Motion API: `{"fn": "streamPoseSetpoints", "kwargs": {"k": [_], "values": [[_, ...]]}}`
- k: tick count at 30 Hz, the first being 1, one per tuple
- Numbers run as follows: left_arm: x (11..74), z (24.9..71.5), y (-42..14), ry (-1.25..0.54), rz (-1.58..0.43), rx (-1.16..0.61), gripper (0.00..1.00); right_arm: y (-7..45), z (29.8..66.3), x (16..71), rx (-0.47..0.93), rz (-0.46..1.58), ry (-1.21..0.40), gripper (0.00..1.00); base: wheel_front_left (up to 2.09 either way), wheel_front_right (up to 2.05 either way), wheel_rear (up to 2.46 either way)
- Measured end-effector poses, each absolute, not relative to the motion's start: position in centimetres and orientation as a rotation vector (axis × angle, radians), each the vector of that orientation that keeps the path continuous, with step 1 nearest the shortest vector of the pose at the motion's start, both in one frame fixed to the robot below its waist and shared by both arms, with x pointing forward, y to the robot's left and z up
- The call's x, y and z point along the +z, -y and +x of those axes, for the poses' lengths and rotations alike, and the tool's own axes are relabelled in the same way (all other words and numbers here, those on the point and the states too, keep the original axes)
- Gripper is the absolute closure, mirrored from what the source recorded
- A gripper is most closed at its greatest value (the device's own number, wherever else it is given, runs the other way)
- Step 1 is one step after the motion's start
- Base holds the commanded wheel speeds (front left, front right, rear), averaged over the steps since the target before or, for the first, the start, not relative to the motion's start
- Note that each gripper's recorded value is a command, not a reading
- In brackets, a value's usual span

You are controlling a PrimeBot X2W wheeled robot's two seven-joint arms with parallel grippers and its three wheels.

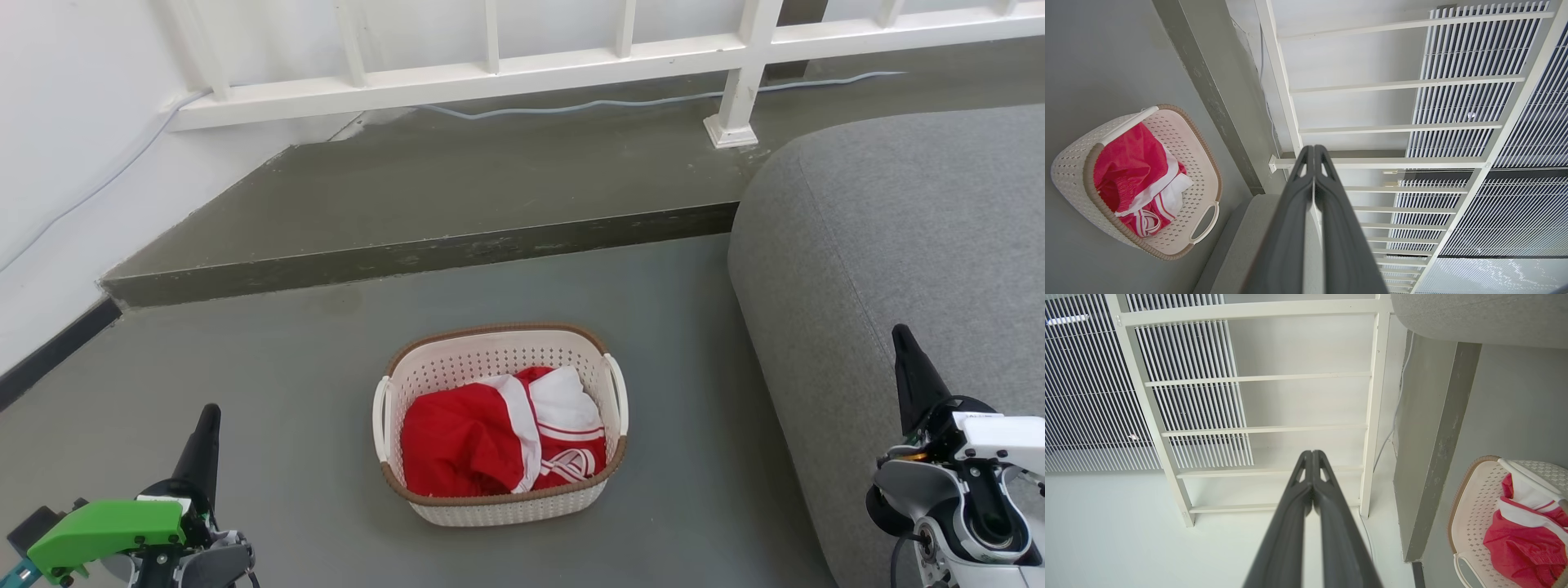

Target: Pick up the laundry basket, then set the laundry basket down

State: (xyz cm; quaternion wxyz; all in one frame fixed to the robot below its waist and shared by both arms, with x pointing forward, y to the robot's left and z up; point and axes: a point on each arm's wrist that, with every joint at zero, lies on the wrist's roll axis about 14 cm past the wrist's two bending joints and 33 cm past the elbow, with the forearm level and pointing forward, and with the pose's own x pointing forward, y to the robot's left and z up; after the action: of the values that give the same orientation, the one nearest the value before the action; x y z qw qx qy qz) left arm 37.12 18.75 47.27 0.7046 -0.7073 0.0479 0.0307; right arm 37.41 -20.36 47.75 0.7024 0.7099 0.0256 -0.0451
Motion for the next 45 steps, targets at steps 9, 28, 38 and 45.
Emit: {"fn": "streamPoseSetpoints", "kwargs": {"k": [9,28,38,45], "values": [[47.21,37.11,-18.77,-0.107,-1.573,0.071,1.00,20.37,37.41,47.72,-0.101,1.580,-0.058,1.00,0.00,0.00,0.00],[47.13,37.10,-18.75,-0.110,-1.575,0.072,1.00,20.42,37.39,47.64,-0.105,1.581,-0.058,1.00,0.00,0.00,0.00],[47.12,37.10,-18.75,-0.110,-1.576,0.073,1.00,20.44,37.38,47.61,-0.107,1.583,-0.058,1.00,0.00,0.00,0.00],[47.13,37.11,-18.74,-0.109,-1.577,0.072,1.00,20.47,37.38,47.59,-0.108,1.583,-0.057,1.00,0.00,0.00,0.00]]}}
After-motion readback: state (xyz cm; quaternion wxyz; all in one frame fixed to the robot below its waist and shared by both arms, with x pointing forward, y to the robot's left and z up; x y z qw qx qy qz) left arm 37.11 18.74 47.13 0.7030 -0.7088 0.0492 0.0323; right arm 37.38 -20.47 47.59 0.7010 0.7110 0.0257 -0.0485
